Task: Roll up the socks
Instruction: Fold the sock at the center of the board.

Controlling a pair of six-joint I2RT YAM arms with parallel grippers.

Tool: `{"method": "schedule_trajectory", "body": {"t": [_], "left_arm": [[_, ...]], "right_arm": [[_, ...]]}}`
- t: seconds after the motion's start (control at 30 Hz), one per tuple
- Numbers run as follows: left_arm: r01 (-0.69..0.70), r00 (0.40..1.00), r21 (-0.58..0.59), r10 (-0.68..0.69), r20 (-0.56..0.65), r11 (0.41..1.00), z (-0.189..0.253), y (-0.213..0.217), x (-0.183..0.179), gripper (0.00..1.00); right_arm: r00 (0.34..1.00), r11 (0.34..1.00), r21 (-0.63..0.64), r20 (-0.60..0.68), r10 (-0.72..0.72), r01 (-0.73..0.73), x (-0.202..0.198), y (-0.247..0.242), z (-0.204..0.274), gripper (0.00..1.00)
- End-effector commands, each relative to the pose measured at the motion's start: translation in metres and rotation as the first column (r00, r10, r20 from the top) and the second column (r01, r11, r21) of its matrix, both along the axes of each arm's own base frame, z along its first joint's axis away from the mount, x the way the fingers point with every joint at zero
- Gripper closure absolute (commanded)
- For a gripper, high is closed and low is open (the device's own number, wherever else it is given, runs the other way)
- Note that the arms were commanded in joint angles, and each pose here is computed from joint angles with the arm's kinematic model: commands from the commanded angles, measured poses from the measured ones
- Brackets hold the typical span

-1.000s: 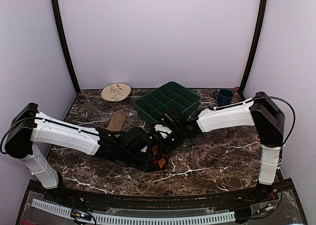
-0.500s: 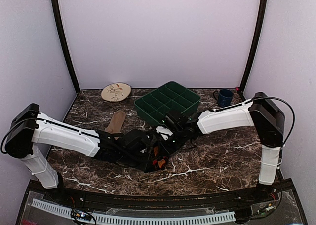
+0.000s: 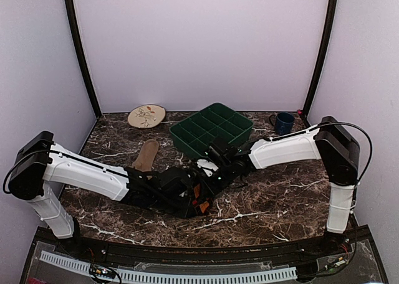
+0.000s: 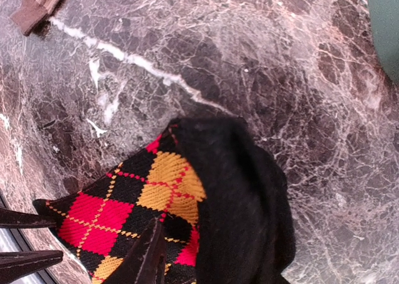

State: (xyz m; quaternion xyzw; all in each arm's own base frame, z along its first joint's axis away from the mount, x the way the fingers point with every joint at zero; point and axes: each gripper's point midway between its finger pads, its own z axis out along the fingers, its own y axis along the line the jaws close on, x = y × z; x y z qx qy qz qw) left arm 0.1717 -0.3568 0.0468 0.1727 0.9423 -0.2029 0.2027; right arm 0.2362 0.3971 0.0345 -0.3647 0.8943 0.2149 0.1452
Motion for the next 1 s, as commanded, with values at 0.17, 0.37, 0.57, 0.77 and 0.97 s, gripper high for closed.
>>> {"method": "schedule_trajectory", "body": {"t": [0.17,0.37,0.57,0.77,0.97], "left_arm": [[-0.002,1.000,0.013,0.003,-0.026,1.000,-0.010,0.002,-0.011,0.78],[0.002,1.000,0.020,-0.002,-0.026,1.000,-0.012,0.003,-0.016,0.78],[0.000,1.000,0.021,0.001,-0.016,1.000,-0.009,0.005,-0.016,0.78],[0.001,1.000,0.013,-0.001,-0.003,1.000,-0.006,0.007,-0.015,0.78],[0.005,1.000,0.008,-0.005,0.004,1.000,-0.006,0.008,-0.015,0.78]], "right_arm": [[0.998,0.999,0.026,0.062,-0.031,0.030,0.012,-0.003,0.020,0.62],[0.995,0.998,0.041,0.085,-0.059,0.056,0.017,-0.007,0.029,0.60],[0.989,0.994,0.062,0.110,-0.094,0.088,0.021,-0.010,0.041,0.58],[0.982,0.984,0.113,0.114,-0.149,0.137,0.026,-0.007,0.054,0.58],[0.976,0.972,0.159,0.101,-0.193,0.176,0.028,-0.003,0.060,0.59]]}}
